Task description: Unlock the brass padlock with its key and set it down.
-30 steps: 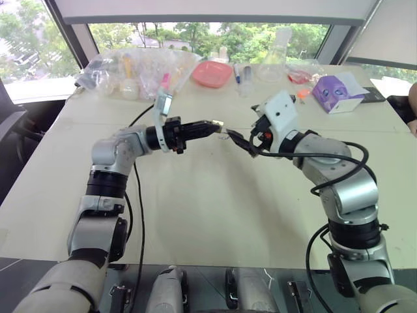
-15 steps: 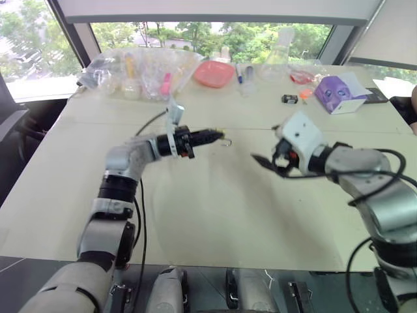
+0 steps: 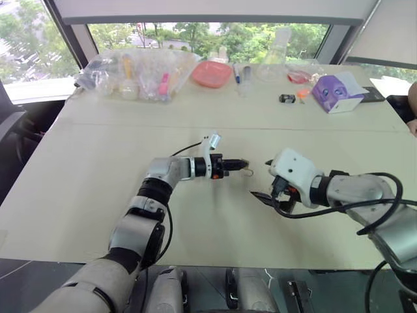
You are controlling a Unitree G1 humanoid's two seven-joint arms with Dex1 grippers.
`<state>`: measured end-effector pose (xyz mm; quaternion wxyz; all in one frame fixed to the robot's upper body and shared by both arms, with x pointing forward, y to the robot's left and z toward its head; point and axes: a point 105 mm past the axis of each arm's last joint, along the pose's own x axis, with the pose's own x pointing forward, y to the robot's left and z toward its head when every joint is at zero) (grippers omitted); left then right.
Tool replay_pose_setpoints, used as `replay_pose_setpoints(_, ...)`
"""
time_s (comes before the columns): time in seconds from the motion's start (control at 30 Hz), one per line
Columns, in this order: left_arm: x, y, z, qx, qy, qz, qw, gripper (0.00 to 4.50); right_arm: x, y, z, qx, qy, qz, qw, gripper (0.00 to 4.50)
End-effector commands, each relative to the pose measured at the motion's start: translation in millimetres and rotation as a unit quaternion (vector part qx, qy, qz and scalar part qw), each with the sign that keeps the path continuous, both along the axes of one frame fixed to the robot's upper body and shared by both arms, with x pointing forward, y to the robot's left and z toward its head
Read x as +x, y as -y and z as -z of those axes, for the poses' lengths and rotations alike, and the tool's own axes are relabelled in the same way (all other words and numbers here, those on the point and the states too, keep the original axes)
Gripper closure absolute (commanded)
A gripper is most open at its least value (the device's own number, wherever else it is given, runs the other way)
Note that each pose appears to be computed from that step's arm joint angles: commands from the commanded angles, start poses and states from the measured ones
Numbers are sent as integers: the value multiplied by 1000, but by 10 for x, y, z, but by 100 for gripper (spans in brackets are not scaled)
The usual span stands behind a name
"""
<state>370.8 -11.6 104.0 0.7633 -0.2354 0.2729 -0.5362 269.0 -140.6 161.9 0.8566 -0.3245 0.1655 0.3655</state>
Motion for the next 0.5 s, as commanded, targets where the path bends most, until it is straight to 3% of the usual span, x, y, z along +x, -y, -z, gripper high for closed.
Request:
replay_pose_setpoints(0.03, 53, 10, -107, -8, 13, -1, 1000, 266, 21, 12, -77, -8, 27, 4, 1000, 0)
replay_pose_setpoints(0.2, 82, -72, -102, 8, 18, -4, 1000, 8, 25, 14, -69, -8, 27, 7, 1000, 0)
replay_pose_setpoints(0.33, 176, -433, -221, 112, 159, -8, 981, 3, 22, 55, -53, -6, 24, 19, 1000, 0)
replay_pose_setpoints(0.43, 259, -709, -452, 116, 202, -53, 971, 3, 24, 88, -24, 6, 19, 32, 999, 0)
replay_pose_setpoints(0.5, 267, -858, -555, 118, 229, -75, 963, 3, 39, 59, -30, 54, 12, 44, 998, 0)
